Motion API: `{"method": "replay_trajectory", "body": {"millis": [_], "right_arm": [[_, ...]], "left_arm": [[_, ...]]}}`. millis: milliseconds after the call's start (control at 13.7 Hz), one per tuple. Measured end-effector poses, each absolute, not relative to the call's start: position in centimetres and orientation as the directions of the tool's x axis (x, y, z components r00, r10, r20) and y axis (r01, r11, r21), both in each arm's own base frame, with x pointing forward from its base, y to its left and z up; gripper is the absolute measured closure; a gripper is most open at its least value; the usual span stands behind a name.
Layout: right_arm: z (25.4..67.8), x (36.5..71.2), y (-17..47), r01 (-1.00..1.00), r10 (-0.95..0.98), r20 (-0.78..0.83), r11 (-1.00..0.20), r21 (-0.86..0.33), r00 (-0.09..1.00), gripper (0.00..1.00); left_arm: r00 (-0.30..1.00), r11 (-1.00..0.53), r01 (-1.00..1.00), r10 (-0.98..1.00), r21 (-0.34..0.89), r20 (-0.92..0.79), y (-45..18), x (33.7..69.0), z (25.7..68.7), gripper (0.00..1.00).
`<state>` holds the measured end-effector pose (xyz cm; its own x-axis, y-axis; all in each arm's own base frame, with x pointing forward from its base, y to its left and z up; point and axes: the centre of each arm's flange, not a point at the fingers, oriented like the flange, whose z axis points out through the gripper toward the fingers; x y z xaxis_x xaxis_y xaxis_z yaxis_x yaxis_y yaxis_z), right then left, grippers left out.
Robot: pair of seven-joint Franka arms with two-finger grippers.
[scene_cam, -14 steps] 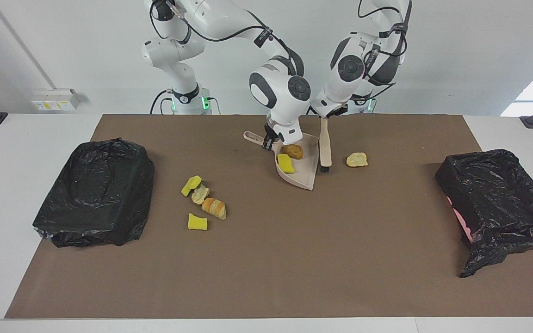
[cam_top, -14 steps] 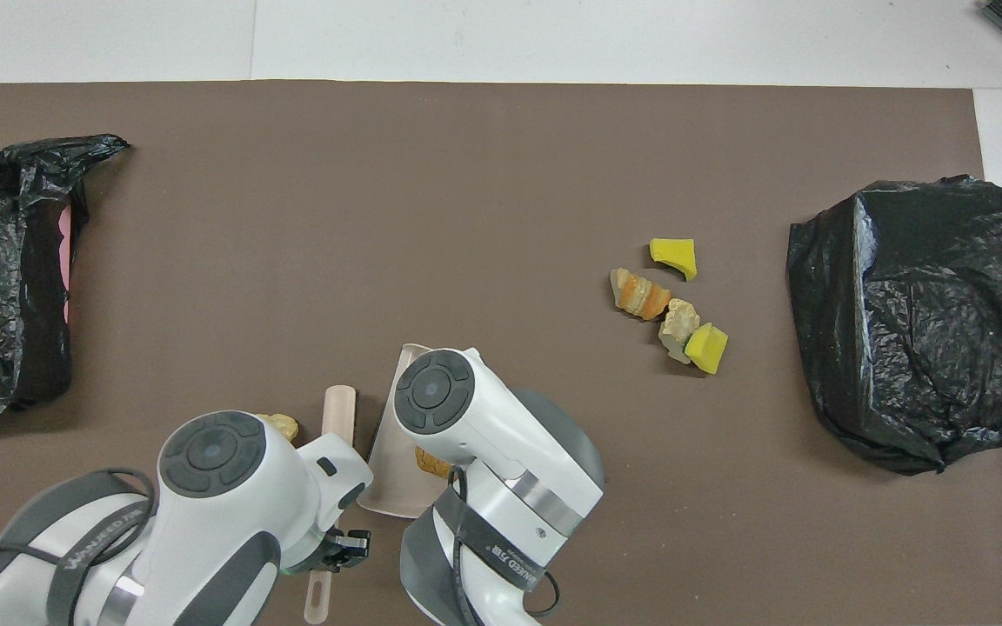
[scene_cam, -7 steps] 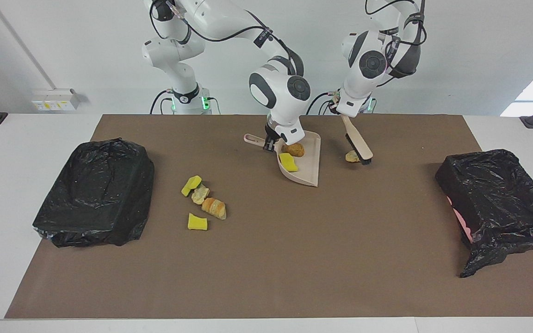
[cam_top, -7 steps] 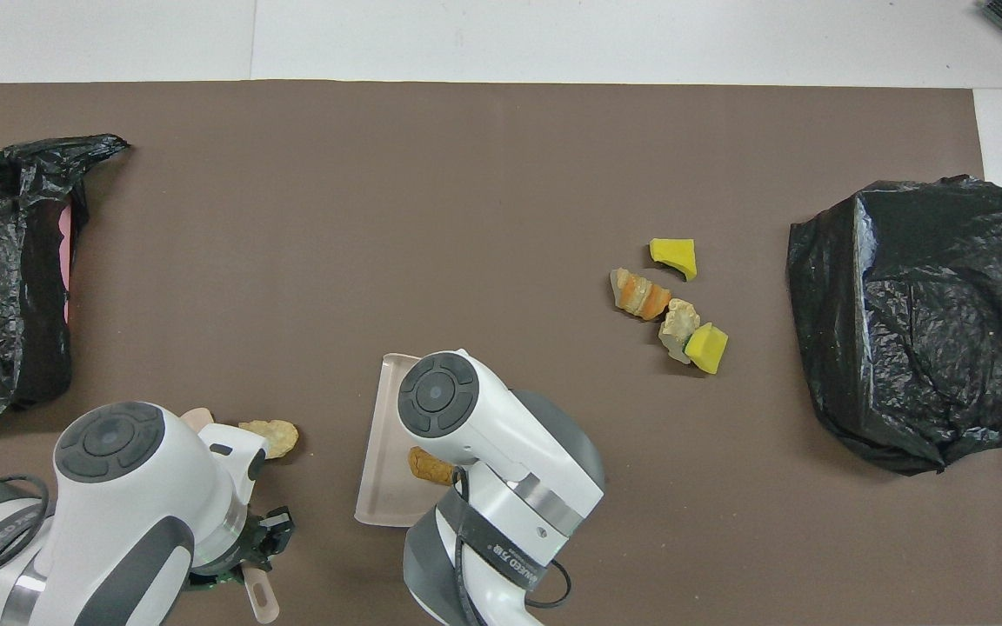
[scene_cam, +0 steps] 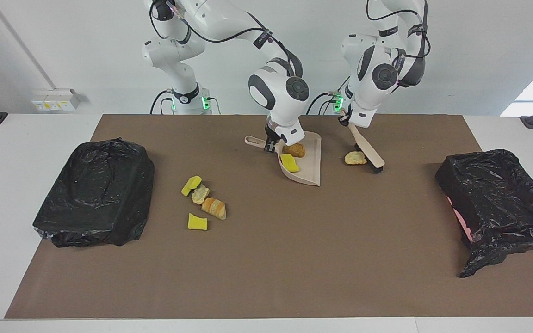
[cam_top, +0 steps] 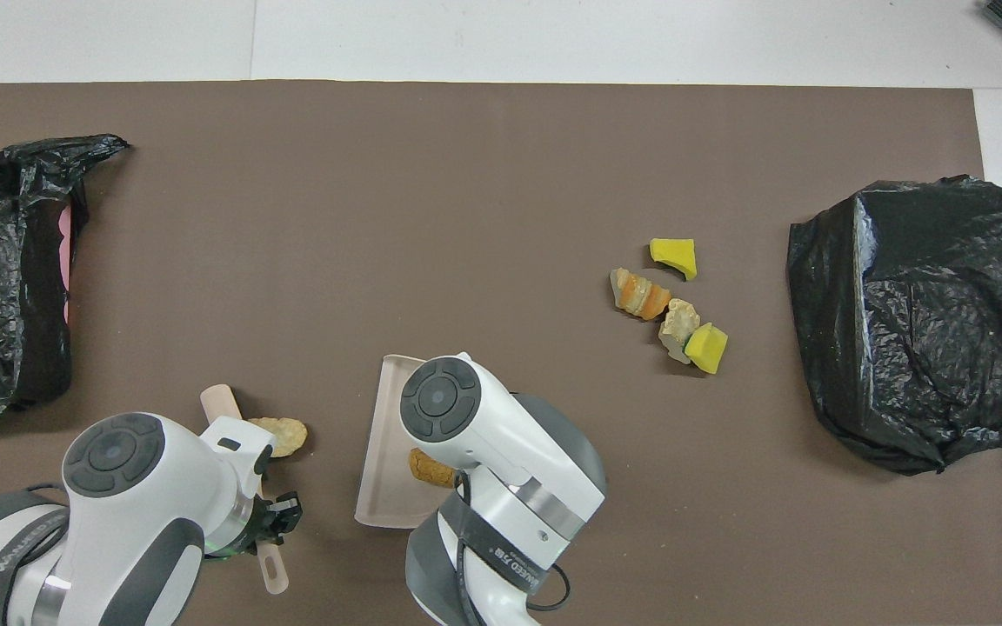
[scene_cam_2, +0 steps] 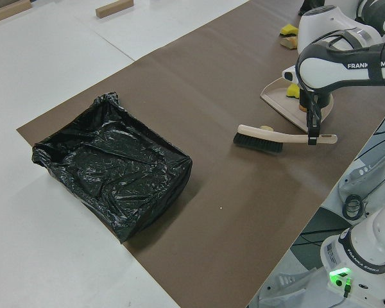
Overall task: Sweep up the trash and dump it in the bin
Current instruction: 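Sweep the remaining bread scraps into the dustpan with the left gripper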
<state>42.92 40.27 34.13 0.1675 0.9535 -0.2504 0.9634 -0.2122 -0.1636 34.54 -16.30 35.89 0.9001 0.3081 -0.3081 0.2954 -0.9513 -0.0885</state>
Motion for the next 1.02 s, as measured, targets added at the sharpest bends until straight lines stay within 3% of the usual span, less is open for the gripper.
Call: {"method": "replay_trajectory", "body": {"millis": [293, 512, 732, 1024], "right_arm": [[34.2, 42.6, 40.0, 0.961, 0.949, -0.265, -0.219, -0.17, 0.17, 0.69], [34.2, 42.6, 39.9, 0.959, 0.947, -0.272, -0.223, -0.173, 0.171, 0.69], [34.2, 42.6, 39.8, 0.959, 0.947, -0.273, -0.223, -0.173, 0.171, 0.69], [34.2, 42.6, 39.9, 0.956, 0.943, -0.274, -0.24, -0.171, 0.188, 0.69]], "left_arm": [[0.962, -0.982, 0.183, 0.169, 0.049, -0.216, -25.0, 34.4, 33.2, 0.74], [0.976, -0.992, 0.082, 0.061, 0.098, -0.208, -28.3, 34.7, 33.8, 0.74], [0.959, -0.997, 0.034, 0.012, 0.073, -0.282, -27.6, 34.6, 34.0, 0.74], [0.953, -1.0, 0.022, 0.022, -0.003, -0.302, -24.1, 37.4, 35.6, 0.74]]}}
